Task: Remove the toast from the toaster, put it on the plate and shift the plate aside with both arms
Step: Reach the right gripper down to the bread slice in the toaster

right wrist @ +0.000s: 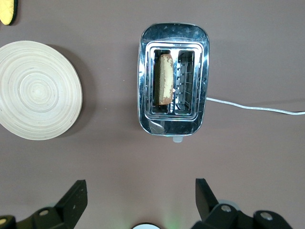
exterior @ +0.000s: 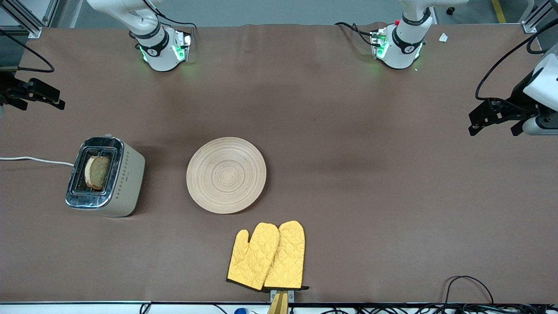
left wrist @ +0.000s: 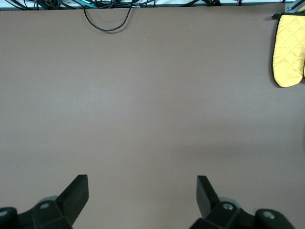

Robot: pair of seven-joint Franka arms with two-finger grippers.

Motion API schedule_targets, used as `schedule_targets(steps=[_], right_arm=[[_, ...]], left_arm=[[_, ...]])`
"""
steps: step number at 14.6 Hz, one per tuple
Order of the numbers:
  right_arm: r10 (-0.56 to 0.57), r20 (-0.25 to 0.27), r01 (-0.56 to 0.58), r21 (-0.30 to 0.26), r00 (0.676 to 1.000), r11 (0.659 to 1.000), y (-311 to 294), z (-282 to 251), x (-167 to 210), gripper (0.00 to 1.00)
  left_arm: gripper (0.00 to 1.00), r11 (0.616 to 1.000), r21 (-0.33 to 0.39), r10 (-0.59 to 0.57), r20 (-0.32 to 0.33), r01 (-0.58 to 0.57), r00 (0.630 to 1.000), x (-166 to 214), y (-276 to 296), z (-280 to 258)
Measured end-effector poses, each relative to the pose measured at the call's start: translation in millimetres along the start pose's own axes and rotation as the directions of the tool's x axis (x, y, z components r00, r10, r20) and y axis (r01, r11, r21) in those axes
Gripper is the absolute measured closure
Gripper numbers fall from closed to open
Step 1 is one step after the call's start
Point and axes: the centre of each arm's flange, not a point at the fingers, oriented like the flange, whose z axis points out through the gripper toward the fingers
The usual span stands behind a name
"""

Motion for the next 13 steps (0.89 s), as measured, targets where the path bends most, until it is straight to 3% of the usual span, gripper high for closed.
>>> schedule_targets(steps=[9,13], right_arm=[[0.009,0.000,-0.009,0.001,1.000,1.000,4.7,0.8,0.1,0.00],[0.027,0.017,-0.027,-0.006,0.999,1.000,12.8,34.1,18.5,0.00]], left_arm=[[0.00,1.000,0.000,-0.002,0.000,0.002,1.000,0.1,-0.9,0.0],[0.00,1.000,0.000,-0.001,0.000,0.001,1.000,0.1,-0.8,0.0]])
